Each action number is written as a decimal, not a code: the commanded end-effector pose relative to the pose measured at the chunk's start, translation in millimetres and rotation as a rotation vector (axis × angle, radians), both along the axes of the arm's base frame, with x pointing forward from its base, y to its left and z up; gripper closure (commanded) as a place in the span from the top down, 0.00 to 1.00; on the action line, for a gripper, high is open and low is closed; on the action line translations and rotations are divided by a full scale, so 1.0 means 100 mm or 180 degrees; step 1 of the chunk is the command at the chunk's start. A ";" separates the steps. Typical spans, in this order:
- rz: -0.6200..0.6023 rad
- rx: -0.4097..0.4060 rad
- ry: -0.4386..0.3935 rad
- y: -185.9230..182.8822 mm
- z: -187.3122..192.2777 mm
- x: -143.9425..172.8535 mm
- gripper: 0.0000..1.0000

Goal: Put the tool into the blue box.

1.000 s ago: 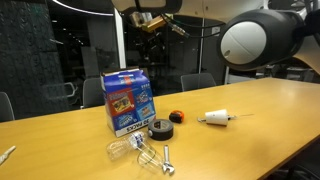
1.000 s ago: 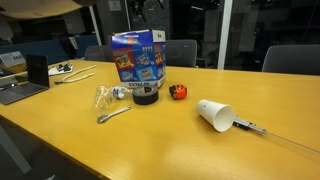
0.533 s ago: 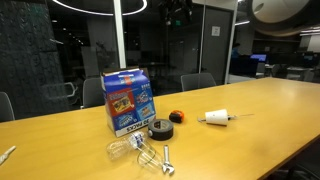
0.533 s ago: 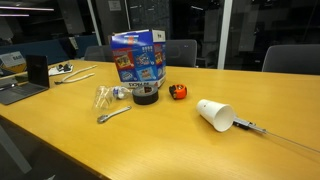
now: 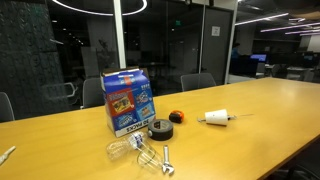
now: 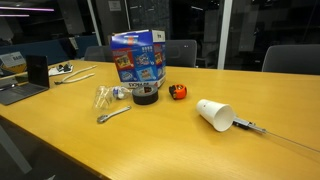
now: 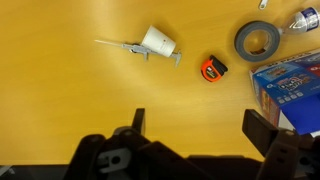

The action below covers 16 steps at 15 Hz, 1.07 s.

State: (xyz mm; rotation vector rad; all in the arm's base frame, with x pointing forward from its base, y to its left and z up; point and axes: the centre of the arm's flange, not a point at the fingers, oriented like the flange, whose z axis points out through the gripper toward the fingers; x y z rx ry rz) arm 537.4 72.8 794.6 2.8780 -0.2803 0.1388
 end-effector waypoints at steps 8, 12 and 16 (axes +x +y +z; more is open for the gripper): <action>-0.0734 0.0200 0.0371 -0.65 -1.07 -0.02 1.00; -0.0920 0.0392 0.0752 -0.84 -1.49 0.20 1.00; -0.1094 0.0532 0.1066 -1.02 -1.96 0.36 1.00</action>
